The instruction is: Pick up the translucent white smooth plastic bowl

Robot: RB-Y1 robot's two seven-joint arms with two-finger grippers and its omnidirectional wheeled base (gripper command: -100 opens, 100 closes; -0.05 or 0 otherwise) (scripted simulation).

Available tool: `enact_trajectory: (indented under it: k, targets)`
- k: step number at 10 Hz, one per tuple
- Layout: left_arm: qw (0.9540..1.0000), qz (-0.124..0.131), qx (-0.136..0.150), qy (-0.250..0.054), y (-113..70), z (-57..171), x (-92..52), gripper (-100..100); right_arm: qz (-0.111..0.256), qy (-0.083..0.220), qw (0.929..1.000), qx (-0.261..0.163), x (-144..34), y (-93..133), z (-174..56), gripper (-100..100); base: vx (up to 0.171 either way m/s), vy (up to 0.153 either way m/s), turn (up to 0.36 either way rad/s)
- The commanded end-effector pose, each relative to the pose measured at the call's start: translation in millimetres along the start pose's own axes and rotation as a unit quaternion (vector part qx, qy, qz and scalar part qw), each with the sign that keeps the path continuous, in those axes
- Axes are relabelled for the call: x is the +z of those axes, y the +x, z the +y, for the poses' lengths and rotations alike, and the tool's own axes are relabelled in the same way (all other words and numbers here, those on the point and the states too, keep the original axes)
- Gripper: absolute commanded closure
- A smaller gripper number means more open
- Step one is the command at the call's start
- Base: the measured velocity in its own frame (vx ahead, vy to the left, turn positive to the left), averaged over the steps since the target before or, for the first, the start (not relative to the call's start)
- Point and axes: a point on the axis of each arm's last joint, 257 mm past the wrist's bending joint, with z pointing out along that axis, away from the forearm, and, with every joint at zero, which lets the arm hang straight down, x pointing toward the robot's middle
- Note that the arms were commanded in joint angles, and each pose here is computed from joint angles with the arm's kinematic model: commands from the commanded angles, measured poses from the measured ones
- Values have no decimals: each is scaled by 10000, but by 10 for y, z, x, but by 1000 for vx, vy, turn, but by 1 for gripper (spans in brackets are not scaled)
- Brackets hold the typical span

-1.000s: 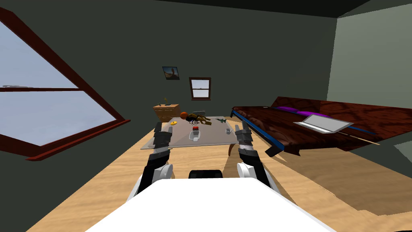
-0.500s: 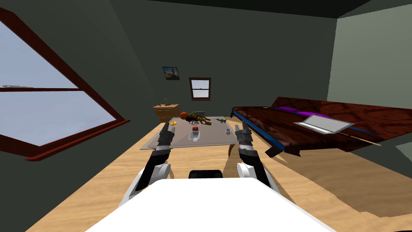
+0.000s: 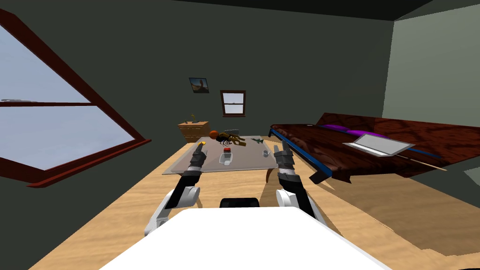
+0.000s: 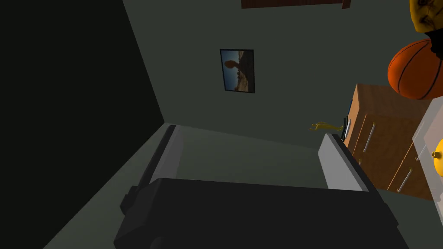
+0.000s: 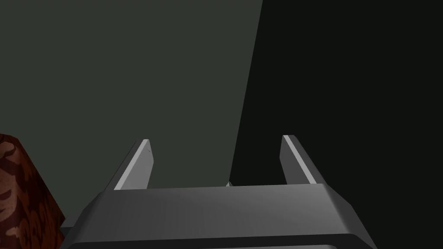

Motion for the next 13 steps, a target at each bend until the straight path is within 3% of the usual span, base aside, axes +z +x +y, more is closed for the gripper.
enact_trajectory:
  k: [1, 6, 8, 11, 13]
  targets:
    - [9998, 20, 3, -197, -14, 125, 7, -100, 0, 0, 10000, 0, 0, 0, 0, 0, 19, -20, -1]
    - [9962, 96, -8, -868, 7, 571, 90, -100, 0, 0, 10000, 0, 0, 0, 0, 0, 15, -17, 5]
    - [9923, 131, -13, -1232, 18, 820, 129, -100, 0, 0, 10000, 0, 0, 0, 0, 0, 24, -21, 5]
    - [9880, 143, -12, -1537, 22, 1004, 123, -100, 0, 0, 10000, 0, 0, 0, 0, 0, 17, -16, 4]
    - [9810, 161, -8, -1934, 28, 1262, 121, -100, 0, 0, 10000, 0, 0, 0, 0, 0, 24, -19, 5]
